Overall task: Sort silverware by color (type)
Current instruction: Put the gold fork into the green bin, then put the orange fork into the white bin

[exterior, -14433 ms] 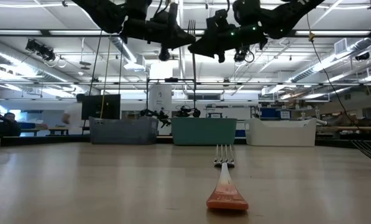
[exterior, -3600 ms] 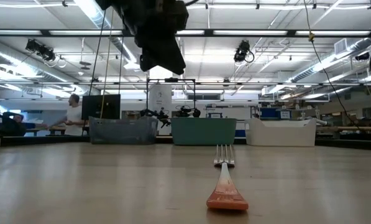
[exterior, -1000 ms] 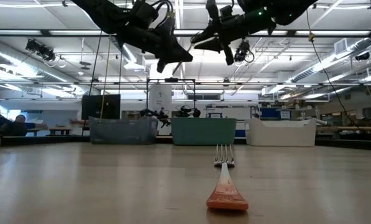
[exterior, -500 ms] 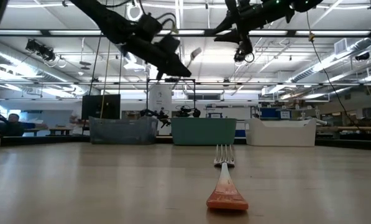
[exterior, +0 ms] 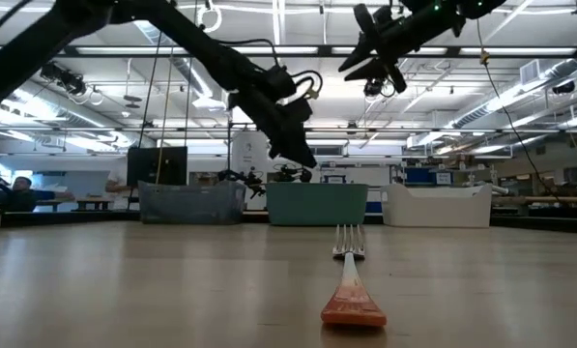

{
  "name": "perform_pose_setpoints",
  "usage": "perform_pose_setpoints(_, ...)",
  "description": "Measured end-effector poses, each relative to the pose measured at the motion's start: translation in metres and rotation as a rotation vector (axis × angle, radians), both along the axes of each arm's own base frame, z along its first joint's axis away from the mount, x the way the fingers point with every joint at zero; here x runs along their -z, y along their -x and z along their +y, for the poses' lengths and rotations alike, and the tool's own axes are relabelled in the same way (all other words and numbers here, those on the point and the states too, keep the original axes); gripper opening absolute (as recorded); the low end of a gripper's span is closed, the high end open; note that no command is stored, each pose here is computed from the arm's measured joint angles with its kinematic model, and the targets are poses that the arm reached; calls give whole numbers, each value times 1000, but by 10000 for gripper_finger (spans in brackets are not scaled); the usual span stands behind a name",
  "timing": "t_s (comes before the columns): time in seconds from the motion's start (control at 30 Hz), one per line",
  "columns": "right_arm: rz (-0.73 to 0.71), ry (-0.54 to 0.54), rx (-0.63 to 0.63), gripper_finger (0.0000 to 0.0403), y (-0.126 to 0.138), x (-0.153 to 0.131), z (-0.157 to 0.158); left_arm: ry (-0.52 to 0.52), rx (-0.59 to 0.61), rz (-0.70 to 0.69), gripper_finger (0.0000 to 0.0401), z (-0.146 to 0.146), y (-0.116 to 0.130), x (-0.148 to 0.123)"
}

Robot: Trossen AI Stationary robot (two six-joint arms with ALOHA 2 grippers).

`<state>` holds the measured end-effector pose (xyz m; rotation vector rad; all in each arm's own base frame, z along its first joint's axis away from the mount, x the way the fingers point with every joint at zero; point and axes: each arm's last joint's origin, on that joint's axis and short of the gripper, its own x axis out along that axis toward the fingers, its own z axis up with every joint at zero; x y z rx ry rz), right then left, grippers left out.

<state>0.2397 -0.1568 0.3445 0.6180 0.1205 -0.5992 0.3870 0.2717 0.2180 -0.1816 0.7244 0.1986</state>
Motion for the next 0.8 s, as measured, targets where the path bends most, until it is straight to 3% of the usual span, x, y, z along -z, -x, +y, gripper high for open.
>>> perform_pose_setpoints(0.23,28,-19,0,112,1,3,0,23,8,35,62,-1,-6,14)
perform_pose_setpoints(0.37,30,-34,-25,112,1,4,1,48,0,69,70,-4,6,-3)
perform_pose_setpoints(0.5,64,-108,-148,112,-2,10,11,109,-1,119,72,-13,27,-29)
perform_pose_setpoints(0.63,134,-211,-218,112,-6,19,26,211,59,169,72,-36,44,-52)
perform_pose_setpoints(0.8,270,-330,-351,112,-11,32,59,268,189,270,72,-83,50,-71)
